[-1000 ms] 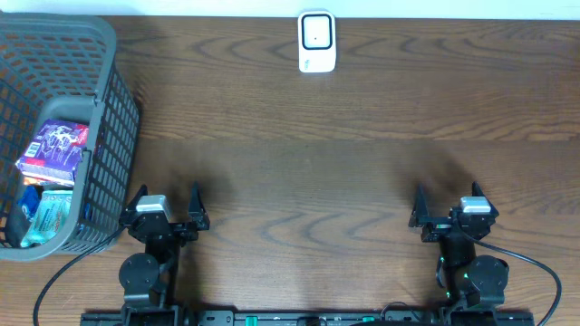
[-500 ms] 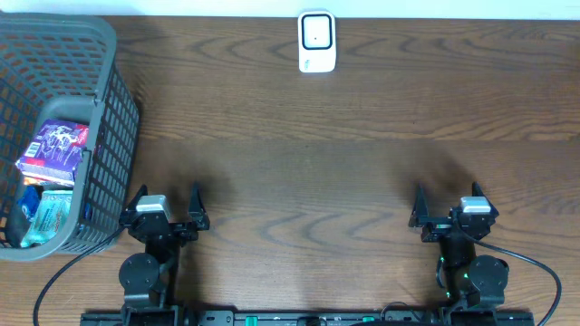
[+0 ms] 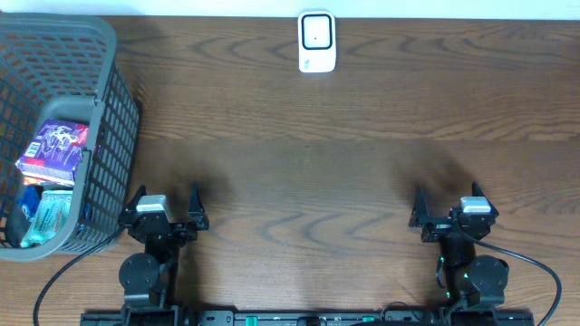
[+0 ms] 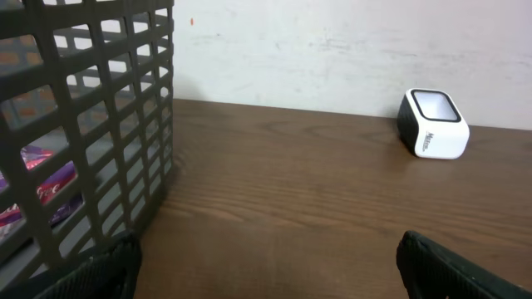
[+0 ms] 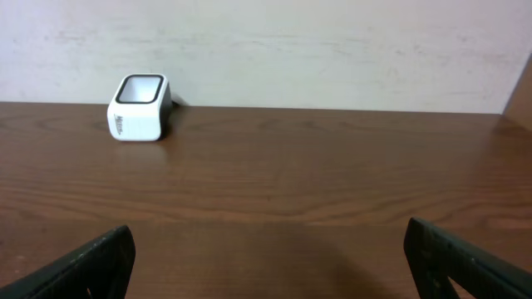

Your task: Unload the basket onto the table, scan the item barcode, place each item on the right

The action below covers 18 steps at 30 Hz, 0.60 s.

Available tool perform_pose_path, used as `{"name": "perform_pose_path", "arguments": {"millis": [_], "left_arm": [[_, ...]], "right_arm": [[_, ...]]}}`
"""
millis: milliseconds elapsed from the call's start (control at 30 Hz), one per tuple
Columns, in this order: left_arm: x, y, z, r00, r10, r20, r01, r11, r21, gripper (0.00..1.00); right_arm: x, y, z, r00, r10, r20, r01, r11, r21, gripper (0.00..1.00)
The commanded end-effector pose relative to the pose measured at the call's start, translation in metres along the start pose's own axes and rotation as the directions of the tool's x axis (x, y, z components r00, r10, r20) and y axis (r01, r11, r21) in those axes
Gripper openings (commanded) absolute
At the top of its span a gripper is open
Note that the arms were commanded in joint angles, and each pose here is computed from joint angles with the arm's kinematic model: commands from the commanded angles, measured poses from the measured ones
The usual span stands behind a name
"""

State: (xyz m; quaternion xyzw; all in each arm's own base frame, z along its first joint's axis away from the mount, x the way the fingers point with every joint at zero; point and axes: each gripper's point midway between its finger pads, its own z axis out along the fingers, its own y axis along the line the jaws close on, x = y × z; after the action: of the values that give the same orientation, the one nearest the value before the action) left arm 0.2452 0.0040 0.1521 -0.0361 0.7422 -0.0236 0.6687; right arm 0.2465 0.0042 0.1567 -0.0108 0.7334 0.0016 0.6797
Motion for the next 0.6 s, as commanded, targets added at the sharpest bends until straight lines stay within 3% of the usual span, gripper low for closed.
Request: {"name": "perform_pose_path", "arguments": {"millis": [0,67,167,367,467,567], "left_arm": [[0.008,-0.001,0.001,1.0,0.008,-0.019,-0.008,1.0,0.009,0.98],[-0.003,-0.028,-0.002,0.995,-0.099,0.003,0.098,0.981,0.168,0.98],[0.0,-0.071,-0.015,0.97,-0.223,-0.1,0.245,0.883,0.401,0.98],[-0.007,-0.076,-0.017,0.949,-0.294,-0.118,0.316,0.846,0.429,0.98],[-0.045,-0.086,-0.027,0.944,-0.33,0.0,0.281,0.803,0.525,0.98],[-0.104,-0.091,-0.05,0.912,-0.346,0.218,0.155,0.786,0.599,0.98]], "right_arm": [[0.001,-0.001,0.0,1.0,-0.012,-0.005,0.012,1.0,0.006,0.99],[0.002,-0.001,0.0,1.0,-0.012,-0.005,0.012,1.0,0.006,0.99],[0.001,-0.001,0.0,1.0,-0.012,-0.005,0.012,1.0,0.006,0.99],[0.001,-0.001,0.0,1.0,-0.012,-0.005,0.012,1.0,0.006,0.99],[0.002,-0.001,0.0,1.0,-0.012,-0.005,0.012,1.0,0.006,0.99],[0.002,-0.001,0.0,1.0,-0.012,-0.005,0.012,1.0,0.006,0.99]]}}
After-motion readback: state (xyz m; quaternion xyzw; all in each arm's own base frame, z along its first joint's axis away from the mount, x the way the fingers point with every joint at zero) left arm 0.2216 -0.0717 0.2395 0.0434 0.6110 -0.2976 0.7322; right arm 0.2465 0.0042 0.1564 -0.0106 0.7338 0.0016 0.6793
